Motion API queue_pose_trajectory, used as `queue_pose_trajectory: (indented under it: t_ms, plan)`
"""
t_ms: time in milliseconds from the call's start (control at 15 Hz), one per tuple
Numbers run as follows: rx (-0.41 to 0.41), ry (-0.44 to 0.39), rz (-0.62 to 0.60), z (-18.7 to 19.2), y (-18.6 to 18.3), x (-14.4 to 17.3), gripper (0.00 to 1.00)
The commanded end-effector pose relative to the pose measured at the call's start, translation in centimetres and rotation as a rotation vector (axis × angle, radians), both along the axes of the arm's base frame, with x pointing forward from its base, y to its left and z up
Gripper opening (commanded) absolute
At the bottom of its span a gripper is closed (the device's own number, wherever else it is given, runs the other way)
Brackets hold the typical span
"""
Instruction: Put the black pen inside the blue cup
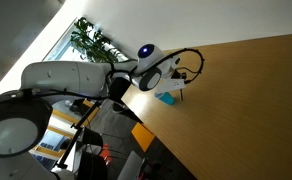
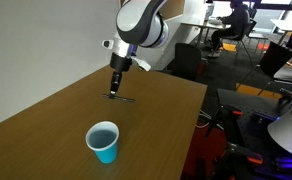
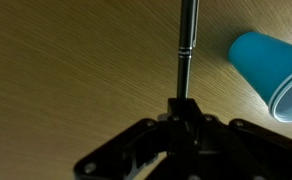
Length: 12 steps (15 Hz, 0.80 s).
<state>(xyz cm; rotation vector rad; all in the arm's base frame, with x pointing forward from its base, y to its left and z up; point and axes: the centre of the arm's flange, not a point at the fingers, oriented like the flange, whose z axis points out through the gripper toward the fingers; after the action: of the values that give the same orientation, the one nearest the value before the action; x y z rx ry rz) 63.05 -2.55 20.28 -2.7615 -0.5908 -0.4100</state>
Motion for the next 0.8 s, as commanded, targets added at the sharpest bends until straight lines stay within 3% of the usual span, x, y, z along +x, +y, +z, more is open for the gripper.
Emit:
queue_pose_trajectory:
  t_ms: [0,733]
  plan:
    - [0.070,-0.010,0.067,1.2,-0.1,0.0,0.03]
    - [0.315,-0.056,0.306,3.3,-0.4,0.0,0.03]
